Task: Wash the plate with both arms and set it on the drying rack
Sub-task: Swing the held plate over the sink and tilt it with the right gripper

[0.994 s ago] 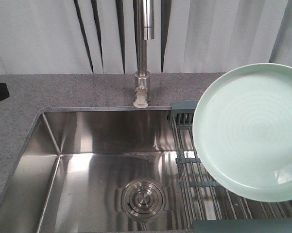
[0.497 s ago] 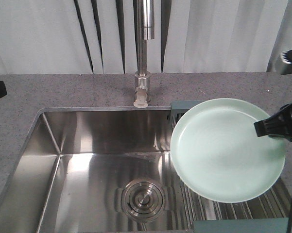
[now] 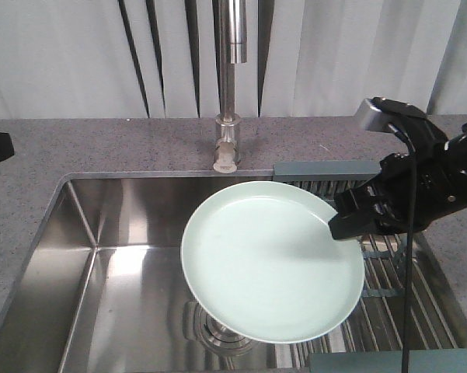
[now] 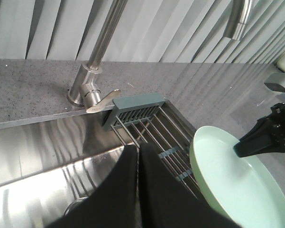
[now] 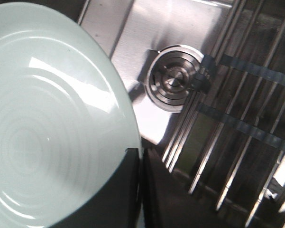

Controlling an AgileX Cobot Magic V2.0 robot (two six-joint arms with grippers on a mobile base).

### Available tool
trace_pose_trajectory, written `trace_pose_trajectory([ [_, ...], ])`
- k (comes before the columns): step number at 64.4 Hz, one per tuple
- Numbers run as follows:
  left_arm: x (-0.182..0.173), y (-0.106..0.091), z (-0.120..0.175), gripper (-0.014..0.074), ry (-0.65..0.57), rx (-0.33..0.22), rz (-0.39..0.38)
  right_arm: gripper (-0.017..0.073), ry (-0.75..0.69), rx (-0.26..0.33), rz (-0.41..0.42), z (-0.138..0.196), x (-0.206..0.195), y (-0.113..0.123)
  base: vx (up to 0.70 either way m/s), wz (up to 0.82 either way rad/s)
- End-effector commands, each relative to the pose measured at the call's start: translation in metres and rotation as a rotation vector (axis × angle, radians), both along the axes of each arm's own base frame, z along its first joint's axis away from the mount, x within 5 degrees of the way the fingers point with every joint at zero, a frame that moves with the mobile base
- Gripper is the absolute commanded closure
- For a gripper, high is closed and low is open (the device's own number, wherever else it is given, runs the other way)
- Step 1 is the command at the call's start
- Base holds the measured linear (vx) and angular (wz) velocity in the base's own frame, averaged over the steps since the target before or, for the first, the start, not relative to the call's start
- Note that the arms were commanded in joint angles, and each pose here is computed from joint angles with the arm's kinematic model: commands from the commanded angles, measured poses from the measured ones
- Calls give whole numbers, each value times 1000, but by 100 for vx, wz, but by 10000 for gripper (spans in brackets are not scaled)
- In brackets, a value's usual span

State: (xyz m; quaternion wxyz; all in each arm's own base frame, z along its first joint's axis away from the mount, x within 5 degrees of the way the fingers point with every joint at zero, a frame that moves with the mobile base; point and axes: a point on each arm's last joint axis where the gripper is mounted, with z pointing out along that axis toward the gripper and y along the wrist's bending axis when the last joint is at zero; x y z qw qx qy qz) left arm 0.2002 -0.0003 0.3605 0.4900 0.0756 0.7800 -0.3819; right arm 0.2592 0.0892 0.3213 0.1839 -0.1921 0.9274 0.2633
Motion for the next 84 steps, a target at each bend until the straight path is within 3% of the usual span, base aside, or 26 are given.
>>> trace_pose_trajectory([
  [1,-4,0,7,601,-16,40,-1,563,-72,92,34,21,1,20,0,0],
  [6,-4,0,7,601,-16,40,-2,563,-102,102,73,26,8,43,0,0],
  [16,-4,-1,7,601,-14,38,-12,563,-163,71,29,41,33,58,0,0],
  [24,-5,-1,7,601,-14,38,-13,563,-210,-71,-58,53,47,48,0,0],
  [33,-5,-1,7,601,-13,38,-15,563,-189,-299,-99,59,42,27,0,0],
  [40,-5,-1,7,601,-13,38,-15,563,-148,-380,-99,63,30,17,0,0],
  [46,-5,-1,7,601,-14,38,-14,563,-132,-354,-77,69,19,17,0,0],
  [56,-5,-1,7,600,-13,37,-17,563,-95,-157,25,76,-1,37,0,0],
  [67,-5,-1,7,600,-13,37,-17,563,-161,-107,109,72,-5,82,0,0],
  [76,-5,-2,7,600,-11,35,-27,563,-288,-87,-6,69,17,90,0,0],
  [84,-6,-2,7,600,-11,35,-31,563,-349,-175,-145,71,33,66,0,0],
])
